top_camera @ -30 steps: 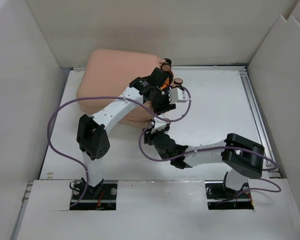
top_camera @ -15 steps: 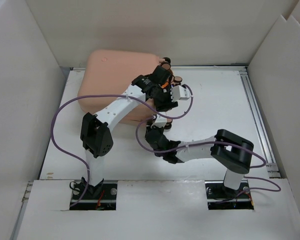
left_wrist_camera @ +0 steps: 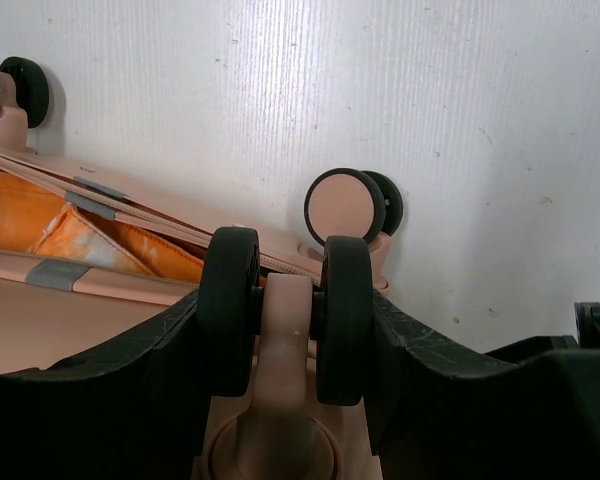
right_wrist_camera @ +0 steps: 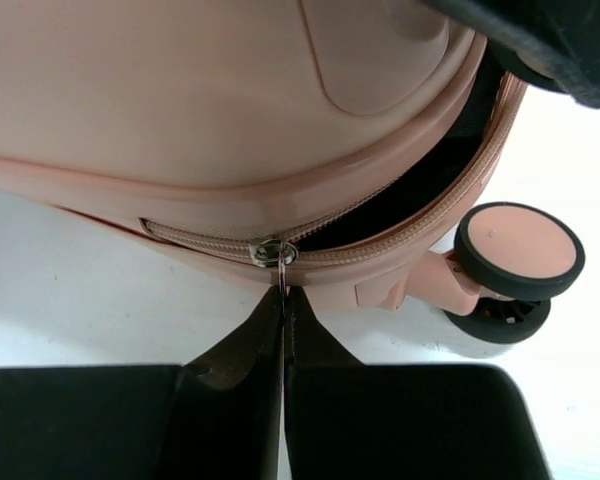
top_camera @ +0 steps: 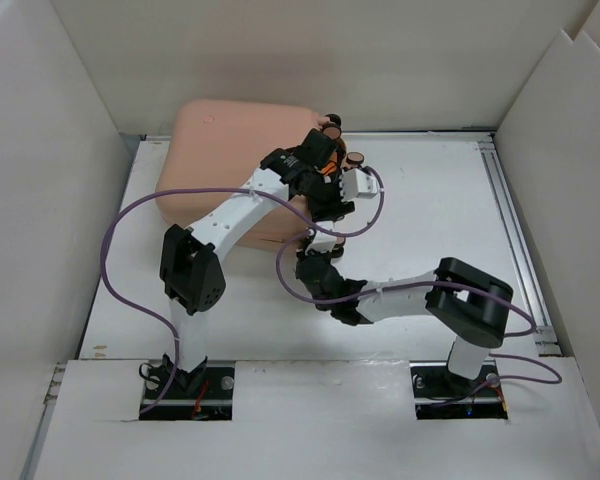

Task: Pack the luggage

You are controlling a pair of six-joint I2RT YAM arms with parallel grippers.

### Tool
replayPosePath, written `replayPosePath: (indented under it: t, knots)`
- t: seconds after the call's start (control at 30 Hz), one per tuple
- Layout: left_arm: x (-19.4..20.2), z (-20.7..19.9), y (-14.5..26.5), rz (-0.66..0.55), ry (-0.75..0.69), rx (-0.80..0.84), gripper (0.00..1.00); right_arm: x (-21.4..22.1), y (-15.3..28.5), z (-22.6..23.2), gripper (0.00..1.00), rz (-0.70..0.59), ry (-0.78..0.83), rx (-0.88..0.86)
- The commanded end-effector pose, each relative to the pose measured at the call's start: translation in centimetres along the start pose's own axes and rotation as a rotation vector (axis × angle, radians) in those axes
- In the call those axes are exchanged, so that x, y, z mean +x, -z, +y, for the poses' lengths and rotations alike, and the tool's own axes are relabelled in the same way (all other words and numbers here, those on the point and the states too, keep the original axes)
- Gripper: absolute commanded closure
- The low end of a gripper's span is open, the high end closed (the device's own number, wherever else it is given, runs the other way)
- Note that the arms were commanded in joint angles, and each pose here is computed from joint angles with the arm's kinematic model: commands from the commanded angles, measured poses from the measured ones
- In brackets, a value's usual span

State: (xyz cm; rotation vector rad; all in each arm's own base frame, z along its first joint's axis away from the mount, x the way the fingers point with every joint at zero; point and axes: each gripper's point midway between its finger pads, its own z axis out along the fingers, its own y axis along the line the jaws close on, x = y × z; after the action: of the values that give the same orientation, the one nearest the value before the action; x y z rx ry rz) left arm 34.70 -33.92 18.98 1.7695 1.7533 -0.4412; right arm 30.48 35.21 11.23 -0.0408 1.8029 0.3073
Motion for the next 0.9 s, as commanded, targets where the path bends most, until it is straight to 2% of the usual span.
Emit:
replayPosePath:
  t: [0.0, 0.13, 0.4, 0.6, 0.7, 0.87]
  knots:
    - [-5.8, 1.5, 3.2, -0.202, -0.046, -0.058, 1.00, -2.5, 0.5, -0.1, 1.00, -0.062, -0.018, -0.073]
    - [-6.0, 1.5, 3.6, -0.208, -0.050, -0.064, 1.00, -3.1, 1.2, 0.7, 1.00, -0.105, -0.018, -0.167]
    - [-6.2, 1.6, 3.8, -0.214, -0.063, -0.071, 1.00, -4.5, 0.8, 2.1, 1.00, -0.138, 0.017, -0.221]
    - [-5.3, 1.4, 4.5, -0.180, -0.060, -0.064, 1.00, -4.7, 1.4, -3.6, 1.00, -0.119, -0.126, -0.158]
    - [-5.1, 1.3, 4.5, -0.173, -0.065, -0.058, 1.00, -6.1, 1.6, -4.3, 1.00, -0.134, -0.051, -0.192]
    - [-4.9, 1.1, 4.5, -0.166, -0.061, -0.051, 1.00, -6.4, 0.5, -4.8, 1.00, -0.115, -0.040, -0.261]
